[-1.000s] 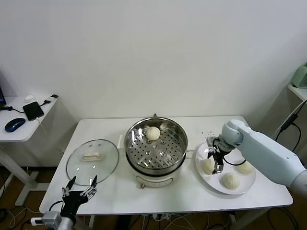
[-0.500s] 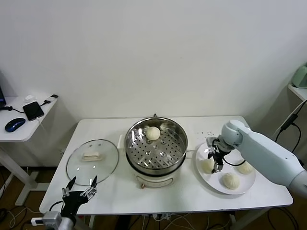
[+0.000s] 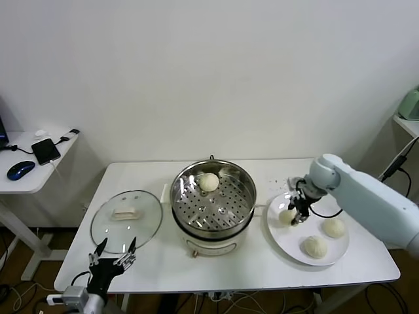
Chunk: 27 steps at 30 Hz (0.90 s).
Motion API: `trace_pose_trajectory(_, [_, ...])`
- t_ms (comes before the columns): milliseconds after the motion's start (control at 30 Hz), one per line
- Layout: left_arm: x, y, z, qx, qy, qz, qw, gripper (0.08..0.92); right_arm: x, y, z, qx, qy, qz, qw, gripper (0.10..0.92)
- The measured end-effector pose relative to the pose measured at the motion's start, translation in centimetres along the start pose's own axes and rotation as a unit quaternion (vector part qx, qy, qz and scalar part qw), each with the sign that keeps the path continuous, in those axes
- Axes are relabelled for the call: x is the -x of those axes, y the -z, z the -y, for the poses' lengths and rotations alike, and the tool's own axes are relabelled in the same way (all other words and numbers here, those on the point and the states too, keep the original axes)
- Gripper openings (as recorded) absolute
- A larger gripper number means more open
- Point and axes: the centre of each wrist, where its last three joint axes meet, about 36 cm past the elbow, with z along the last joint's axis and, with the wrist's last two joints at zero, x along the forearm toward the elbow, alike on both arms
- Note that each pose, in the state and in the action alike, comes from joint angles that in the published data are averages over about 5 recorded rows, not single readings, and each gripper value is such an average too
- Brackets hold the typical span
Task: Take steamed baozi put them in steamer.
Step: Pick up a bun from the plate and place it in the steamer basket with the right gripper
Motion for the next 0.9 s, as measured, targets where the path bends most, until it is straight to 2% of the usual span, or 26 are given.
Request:
trace_pose_trajectory(300, [0.3, 0.9, 0.0, 0.010, 0.002, 0.009, 1.000, 0.823, -9.3, 5.6, 1.2, -0.019, -0.014, 0.030, 0.999, 0.518])
trace_pose_trajectory(467, [0.3, 1.2, 0.0, 0.016, 0.007, 0.007, 1.000, 0.823, -12.3, 10.3, 1.7, -0.029, -0.005, 0.050, 0.998, 0.520])
trace_pose_trajectory(633, [0.3, 1.4, -0.2, 0.019, 0.013, 0.009, 1.000, 0.823, -12.8, 15.6, 1.9, -0.041, 0.007, 0.060, 0.997, 0.518])
trace_pose_trajectory(900, [0.2, 1.5, -0.4, 0.013, 0.015, 0.007, 1.000, 0.823, -9.5, 24.3, 2.2, -0.061, 0.030, 0.053, 0.996, 0.519])
